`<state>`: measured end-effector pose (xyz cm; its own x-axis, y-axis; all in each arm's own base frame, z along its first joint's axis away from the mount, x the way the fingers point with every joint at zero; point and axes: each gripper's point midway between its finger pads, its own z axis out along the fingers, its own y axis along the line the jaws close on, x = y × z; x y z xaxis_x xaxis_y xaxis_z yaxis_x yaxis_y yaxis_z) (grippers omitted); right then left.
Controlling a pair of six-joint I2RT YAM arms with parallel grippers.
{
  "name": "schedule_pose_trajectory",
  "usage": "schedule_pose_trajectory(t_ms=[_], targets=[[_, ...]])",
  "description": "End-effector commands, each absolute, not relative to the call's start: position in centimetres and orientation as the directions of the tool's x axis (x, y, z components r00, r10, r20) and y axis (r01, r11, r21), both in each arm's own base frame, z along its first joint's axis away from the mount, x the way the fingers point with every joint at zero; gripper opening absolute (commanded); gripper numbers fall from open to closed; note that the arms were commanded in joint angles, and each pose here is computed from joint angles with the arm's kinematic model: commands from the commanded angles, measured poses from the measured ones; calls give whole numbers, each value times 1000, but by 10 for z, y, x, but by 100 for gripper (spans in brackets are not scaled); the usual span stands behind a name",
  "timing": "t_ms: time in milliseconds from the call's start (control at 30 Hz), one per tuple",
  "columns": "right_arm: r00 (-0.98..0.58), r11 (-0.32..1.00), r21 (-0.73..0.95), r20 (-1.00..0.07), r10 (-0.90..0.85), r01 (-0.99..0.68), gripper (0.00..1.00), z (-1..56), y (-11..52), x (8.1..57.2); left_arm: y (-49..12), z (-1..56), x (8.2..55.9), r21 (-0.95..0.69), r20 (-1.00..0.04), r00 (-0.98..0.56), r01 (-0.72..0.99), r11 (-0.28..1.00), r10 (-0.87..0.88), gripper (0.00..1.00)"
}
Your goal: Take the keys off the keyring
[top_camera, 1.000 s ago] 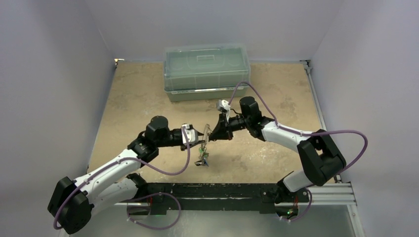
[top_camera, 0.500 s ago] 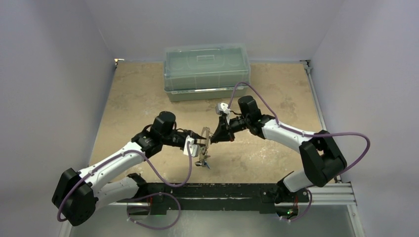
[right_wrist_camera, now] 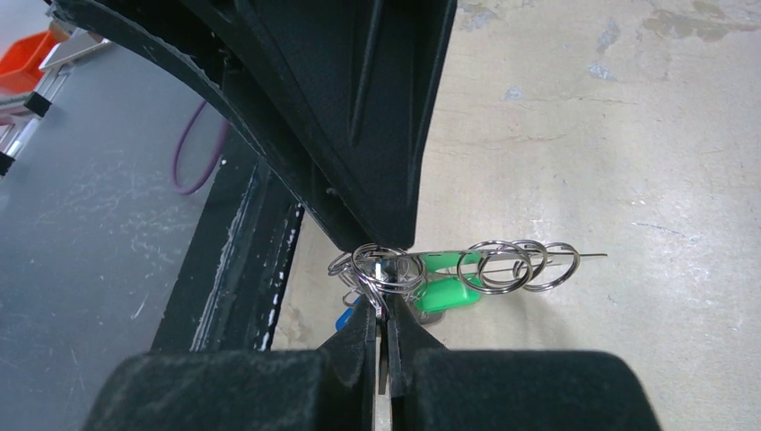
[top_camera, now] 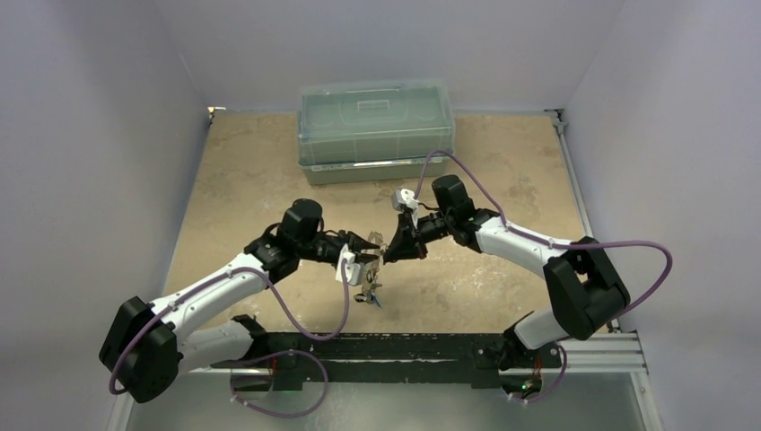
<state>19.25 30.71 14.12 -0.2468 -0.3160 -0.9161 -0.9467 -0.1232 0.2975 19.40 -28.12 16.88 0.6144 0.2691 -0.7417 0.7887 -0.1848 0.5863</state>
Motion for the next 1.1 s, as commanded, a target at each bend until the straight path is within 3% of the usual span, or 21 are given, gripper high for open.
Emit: schedule_pose_trajectory(t_ms=[0, 267, 533, 633, 767, 1067], targets=[[-165, -182, 216, -952, -258, -959, 0, 172, 313, 193, -293, 191, 198, 665, -694, 697, 716, -211, 181, 26], [-156, -192, 209, -953, -259, -959, 0, 173, 313, 190, -299, 191, 205, 696, -658, 734, 678, -236, 168, 23], [-151, -200, 207, -953, -261, -958, 0, 172, 315, 189, -302, 188, 196, 698, -641, 753, 652, -296, 146, 11], [-150, -199, 205, -954, -261, -958, 0, 172, 315, 189, -305, 188, 191, 695, -643, 753, 650, -308, 139, 2], [-145, -189, 199, -954, -264, -962, 0, 171, 315, 191, -309, 194, 194, 649, -701, 694, 717, -255, 166, 0], [-146, -166, 199, -947, -285, -966, 0, 168, 315, 196, -314, 209, 201, 376, -895, 379, 925, -61, 234, 0]])
